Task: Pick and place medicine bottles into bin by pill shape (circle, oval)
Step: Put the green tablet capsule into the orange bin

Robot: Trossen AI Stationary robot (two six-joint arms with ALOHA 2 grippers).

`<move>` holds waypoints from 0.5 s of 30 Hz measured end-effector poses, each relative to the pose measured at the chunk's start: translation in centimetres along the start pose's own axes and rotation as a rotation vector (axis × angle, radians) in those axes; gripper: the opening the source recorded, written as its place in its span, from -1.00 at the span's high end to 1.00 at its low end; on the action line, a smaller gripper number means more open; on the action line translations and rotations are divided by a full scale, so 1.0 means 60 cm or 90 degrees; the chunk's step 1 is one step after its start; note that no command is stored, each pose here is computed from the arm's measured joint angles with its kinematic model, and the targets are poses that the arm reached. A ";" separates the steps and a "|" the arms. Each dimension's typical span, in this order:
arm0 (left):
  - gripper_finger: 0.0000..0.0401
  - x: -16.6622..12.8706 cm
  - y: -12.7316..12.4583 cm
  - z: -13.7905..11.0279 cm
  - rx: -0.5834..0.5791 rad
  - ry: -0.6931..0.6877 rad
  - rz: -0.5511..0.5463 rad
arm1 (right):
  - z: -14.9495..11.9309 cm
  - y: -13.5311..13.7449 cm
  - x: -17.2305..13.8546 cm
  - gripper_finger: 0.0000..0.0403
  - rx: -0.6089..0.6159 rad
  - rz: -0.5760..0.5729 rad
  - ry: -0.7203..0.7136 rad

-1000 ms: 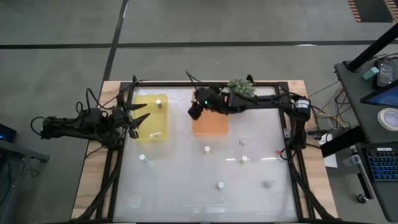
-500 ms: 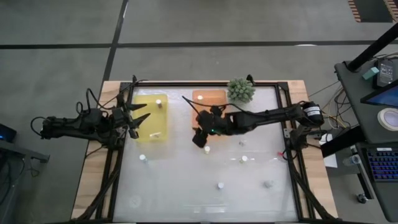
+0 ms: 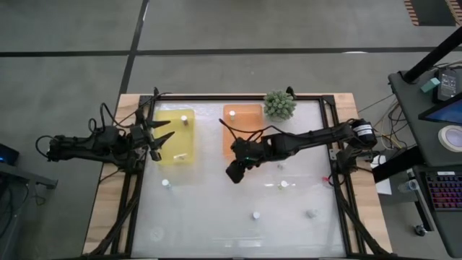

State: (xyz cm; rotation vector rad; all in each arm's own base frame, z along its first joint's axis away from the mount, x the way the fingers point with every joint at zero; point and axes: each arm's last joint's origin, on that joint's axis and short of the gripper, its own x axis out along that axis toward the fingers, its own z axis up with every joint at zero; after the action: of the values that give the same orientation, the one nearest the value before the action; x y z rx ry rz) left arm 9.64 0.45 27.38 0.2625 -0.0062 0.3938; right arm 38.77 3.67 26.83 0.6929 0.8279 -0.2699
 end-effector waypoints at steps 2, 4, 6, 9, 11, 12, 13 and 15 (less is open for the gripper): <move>0.14 0.000 0.000 0.000 0.007 0.000 0.000 | -0.005 0.001 -0.001 0.05 -0.009 -0.002 0.014; 0.14 0.000 0.000 0.000 0.006 -0.002 0.001 | -0.017 0.000 -0.002 0.05 -0.050 -0.016 0.048; 0.14 0.000 0.000 0.001 0.004 -0.004 0.001 | -0.032 0.004 -0.003 0.05 -0.089 -0.038 0.069; 0.14 0.001 0.000 0.003 -0.015 -0.012 -0.004 | -0.055 0.019 -0.006 0.05 -0.149 -0.068 0.063; 0.14 0.001 0.000 0.006 -0.039 -0.027 -0.013 | -0.073 0.033 -0.007 0.05 -0.199 -0.075 0.055; 0.14 0.001 -0.001 0.008 -0.052 -0.033 -0.020 | -0.081 0.040 -0.008 0.05 -0.224 -0.076 0.052; 0.14 0.002 -0.002 0.010 -0.062 -0.041 -0.030 | -0.088 0.046 -0.010 0.05 -0.249 -0.075 0.052; 0.14 0.004 -0.004 0.011 -0.080 -0.051 -0.054 | -0.102 0.056 -0.012 0.05 -0.296 -0.073 0.051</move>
State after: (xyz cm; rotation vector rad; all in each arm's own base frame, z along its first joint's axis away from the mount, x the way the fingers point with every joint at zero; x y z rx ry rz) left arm 10.00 0.15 27.99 0.1535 -0.0972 0.2966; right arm 36.33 10.20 25.99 0.2217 0.9662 -0.1447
